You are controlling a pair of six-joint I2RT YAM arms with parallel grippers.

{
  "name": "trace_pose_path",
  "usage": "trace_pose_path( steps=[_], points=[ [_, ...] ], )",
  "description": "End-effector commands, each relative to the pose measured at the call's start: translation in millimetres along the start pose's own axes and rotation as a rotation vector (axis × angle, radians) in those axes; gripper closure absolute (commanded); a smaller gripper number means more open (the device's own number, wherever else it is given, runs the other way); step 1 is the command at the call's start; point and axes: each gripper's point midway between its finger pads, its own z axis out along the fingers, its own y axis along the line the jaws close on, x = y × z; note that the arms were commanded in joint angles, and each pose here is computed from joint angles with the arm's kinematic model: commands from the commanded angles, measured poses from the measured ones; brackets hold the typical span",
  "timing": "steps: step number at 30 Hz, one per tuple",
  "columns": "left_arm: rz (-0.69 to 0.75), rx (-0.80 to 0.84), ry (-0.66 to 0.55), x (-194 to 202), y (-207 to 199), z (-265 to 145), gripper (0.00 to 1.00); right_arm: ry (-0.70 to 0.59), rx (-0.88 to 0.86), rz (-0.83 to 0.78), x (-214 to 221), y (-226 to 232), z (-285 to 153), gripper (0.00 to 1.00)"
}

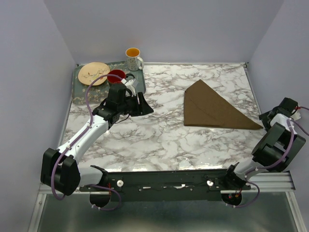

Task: Fold the napkin, place the utensils inside, and roll it up
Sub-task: Fold the napkin

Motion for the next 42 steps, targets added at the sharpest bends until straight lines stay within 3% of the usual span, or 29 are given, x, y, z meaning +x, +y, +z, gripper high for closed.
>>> trace_pose_path(
  steps=[1, 5, 23, 33, 36, 42],
  points=[
    [0.034, 0.051, -0.022, -6.2, -14.8, -7.2, 0.40, 0.036, 0.047, -0.035, 18.1, -14.7, 6.6, 0.43],
    [0.043, 0.042, -0.023, -5.3, -13.5, -9.3, 0.40, 0.069, 0.049, -0.028, 26.6, -15.6, 11.7, 0.55],
    [0.011, 0.038, -0.020, -9.7, -11.7, 0.1, 0.41, 0.175, 0.055, -0.050, 31.3, -7.1, 34.3, 0.53],
    [0.008, 0.039, -0.020, -9.7, -13.1, -0.7, 0.41, 0.146, 0.024, -0.104, 28.4, 4.9, 30.0, 0.92],
    [0.008, 0.037, -0.019, -8.5, -12.5, -1.7, 0.41, 0.093, -0.005, -0.121, 19.9, 17.5, 18.0, 0.99],
    [0.008, 0.031, -0.013, -6.8, -10.6, -0.8, 0.41, -0.023, -0.101, -0.197, 12.9, 51.3, -30.4, 0.99]
  ],
)
